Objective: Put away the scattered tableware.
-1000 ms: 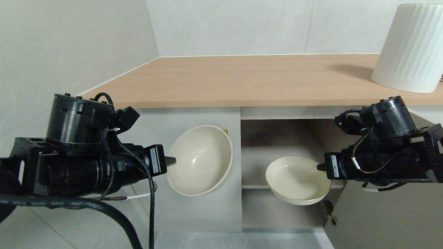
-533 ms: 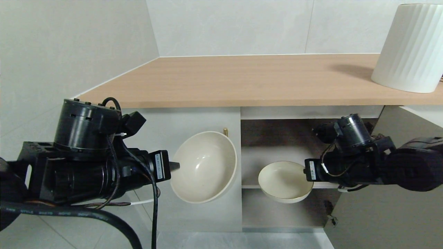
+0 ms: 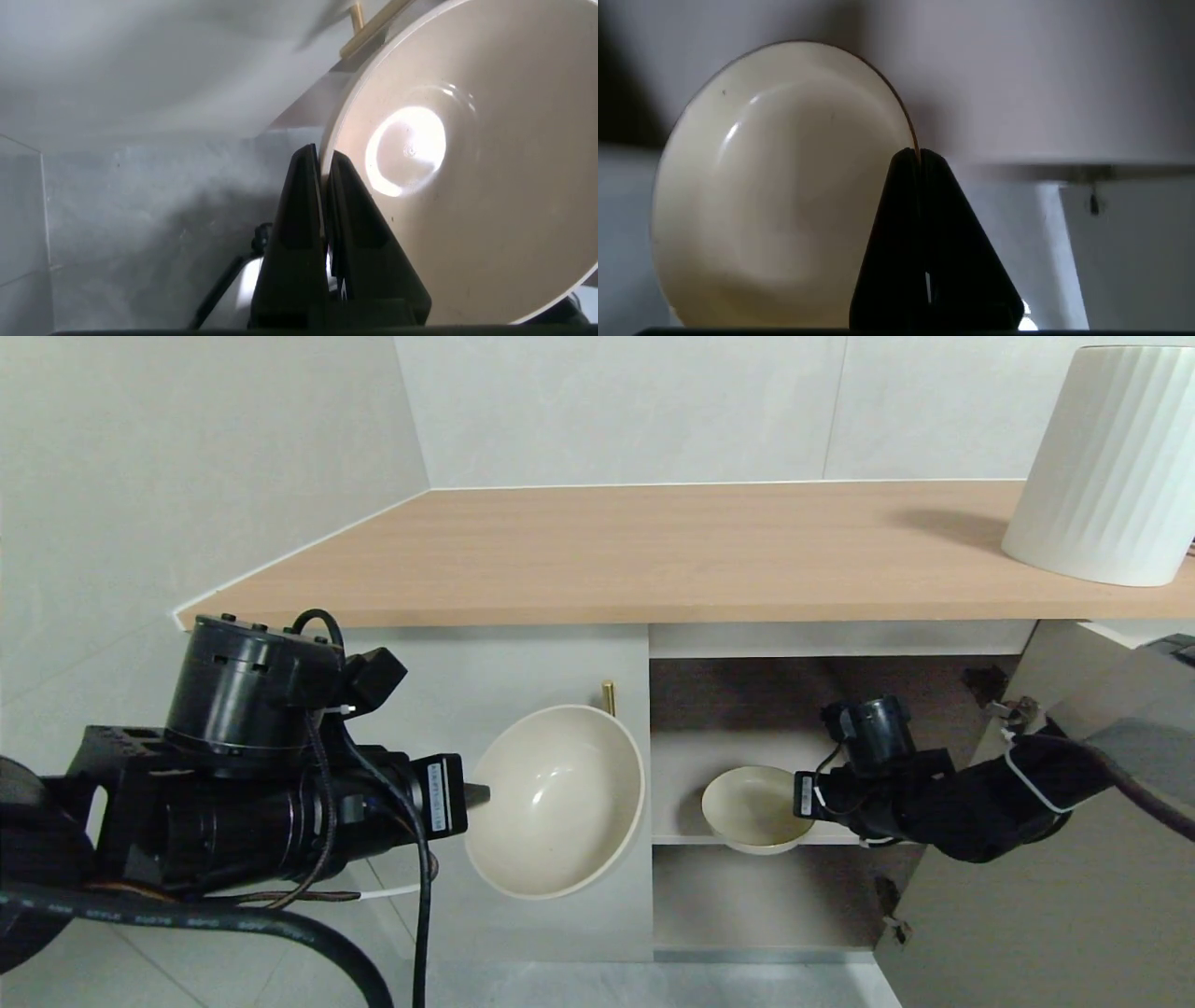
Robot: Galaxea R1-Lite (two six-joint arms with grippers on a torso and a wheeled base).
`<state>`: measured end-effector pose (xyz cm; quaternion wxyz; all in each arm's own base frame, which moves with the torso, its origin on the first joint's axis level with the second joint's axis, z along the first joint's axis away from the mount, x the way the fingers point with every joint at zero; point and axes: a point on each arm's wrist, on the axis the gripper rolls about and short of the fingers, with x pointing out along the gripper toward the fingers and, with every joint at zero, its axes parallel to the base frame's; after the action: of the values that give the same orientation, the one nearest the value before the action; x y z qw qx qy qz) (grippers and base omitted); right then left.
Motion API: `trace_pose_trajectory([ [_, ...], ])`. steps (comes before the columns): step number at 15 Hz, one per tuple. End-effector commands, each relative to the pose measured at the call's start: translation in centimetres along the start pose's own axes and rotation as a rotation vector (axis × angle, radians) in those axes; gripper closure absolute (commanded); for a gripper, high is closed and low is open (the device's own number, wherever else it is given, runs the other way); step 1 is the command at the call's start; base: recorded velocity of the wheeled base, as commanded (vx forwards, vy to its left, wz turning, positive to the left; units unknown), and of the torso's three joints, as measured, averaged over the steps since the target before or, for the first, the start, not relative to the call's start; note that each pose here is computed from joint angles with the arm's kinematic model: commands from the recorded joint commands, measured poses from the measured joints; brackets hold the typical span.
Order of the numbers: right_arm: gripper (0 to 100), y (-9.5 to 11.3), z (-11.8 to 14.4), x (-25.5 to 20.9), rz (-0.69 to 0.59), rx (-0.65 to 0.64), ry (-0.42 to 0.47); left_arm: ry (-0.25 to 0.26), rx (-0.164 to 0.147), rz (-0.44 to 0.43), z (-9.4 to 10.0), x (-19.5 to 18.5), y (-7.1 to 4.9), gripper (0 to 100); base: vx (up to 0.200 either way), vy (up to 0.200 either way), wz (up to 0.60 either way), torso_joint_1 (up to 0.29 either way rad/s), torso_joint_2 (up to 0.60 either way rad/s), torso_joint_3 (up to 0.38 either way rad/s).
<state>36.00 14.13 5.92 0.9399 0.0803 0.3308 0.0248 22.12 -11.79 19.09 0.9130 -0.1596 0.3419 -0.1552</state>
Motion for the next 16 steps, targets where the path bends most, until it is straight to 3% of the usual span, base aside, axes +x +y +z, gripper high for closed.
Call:
trace_pose_trajectory([
  [1,100,-1.2,-1.3,3.8,-0.061,0.022,0.027,0.015,0.002,0.007,-0.2,0.4,0.1,100,0.0,0.0,0.0,0.0,0.0,0.0],
  [7,100,-2.1,-1.2,7.7,-0.163,0.058,-0.014,0.041,0.007,0.014,-0.6,1.1,0.0,100,0.0,0.0,0.0,0.0,0.0,0.0],
  [16,100,-2.7,0.4,9.0,-0.192,0.119,-0.118,0.071,0.013,0.023,-1.1,1.9,0.0,100,0.0,0.0,0.0,0.0,0.0,0.0],
])
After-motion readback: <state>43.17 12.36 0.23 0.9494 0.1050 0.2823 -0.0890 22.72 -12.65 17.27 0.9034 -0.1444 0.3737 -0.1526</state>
